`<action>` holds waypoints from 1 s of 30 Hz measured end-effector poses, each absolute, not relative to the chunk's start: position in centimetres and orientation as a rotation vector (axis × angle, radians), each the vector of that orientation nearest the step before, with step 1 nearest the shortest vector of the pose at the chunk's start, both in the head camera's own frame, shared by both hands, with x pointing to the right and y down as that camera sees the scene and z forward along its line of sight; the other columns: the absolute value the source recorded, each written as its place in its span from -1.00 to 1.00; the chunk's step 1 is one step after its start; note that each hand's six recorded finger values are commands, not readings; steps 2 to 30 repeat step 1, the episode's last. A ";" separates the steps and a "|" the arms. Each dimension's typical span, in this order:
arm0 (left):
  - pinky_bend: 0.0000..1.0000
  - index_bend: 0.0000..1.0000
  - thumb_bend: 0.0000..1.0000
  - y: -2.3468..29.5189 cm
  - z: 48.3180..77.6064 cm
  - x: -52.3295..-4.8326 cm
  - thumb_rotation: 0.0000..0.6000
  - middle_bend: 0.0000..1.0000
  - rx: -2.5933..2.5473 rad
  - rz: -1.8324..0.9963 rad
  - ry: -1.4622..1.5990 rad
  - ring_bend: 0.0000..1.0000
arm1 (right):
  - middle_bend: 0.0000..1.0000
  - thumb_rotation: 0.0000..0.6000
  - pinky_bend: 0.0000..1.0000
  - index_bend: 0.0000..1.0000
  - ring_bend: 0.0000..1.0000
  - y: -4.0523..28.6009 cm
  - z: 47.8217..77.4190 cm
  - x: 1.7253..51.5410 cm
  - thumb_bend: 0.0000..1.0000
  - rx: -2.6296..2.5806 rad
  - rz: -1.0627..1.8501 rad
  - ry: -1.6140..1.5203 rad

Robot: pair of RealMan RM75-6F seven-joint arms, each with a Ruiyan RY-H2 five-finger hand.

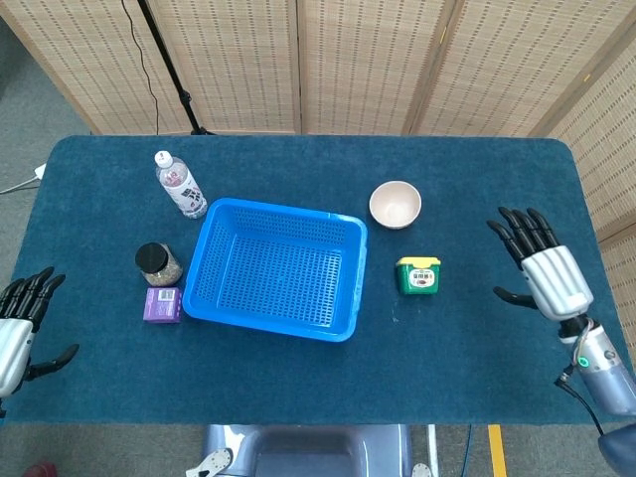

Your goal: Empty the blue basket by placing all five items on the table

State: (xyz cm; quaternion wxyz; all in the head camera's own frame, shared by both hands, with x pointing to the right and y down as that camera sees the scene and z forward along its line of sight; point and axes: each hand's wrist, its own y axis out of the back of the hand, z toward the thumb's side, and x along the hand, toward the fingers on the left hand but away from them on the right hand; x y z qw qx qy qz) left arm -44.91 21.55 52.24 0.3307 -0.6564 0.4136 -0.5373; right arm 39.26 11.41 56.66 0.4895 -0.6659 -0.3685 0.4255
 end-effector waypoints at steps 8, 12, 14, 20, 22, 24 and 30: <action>-1.00 -1.00 -0.58 21.7 52.1 -45.0 1.00 -1.00 -1.709 -1.401 1.082 -1.00 | -1.00 1.00 -1.00 -0.89 -1.00 12.3 56.4 39.9 -1.00 -1.591 1.052 -0.897; -1.00 -1.00 -0.58 21.7 52.1 -45.0 1.00 -1.00 -1.709 -1.401 1.082 -1.00 | -1.00 1.00 -1.00 -0.89 -1.00 12.3 56.4 39.9 -1.00 -1.591 1.052 -0.897; -1.00 -1.00 -0.58 21.7 52.1 -45.0 1.00 -1.00 -1.709 -1.401 1.082 -1.00 | -1.00 1.00 -1.00 -0.89 -1.00 12.3 56.4 39.9 -1.00 -1.591 1.052 -0.897; -1.00 -1.00 -0.58 21.7 52.1 -45.0 1.00 -1.00 -1.709 -1.401 1.082 -1.00 | -1.00 1.00 -1.00 -0.89 -1.00 12.3 56.4 39.9 -1.00 -1.591 1.052 -0.897; -1.00 -1.00 -0.58 21.7 52.1 -45.0 1.00 -1.00 -1.709 -1.401 1.082 -1.00 | -1.00 1.00 -1.00 -0.89 -1.00 12.3 56.4 39.9 -1.00 -1.591 1.052 -0.897; -1.00 -1.00 -0.58 21.7 52.1 -45.0 1.00 -1.00 -1.709 -1.401 1.082 -1.00 | -1.00 1.00 -1.00 -0.89 -1.00 12.3 56.4 39.9 -1.00 -1.591 1.052 -0.897; -1.00 -1.00 -0.58 21.7 52.1 -45.0 1.00 -1.00 -1.709 -1.401 1.082 -1.00 | -1.00 1.00 -1.00 -0.89 -1.00 12.3 56.4 39.9 -1.00 -1.591 1.052 -0.897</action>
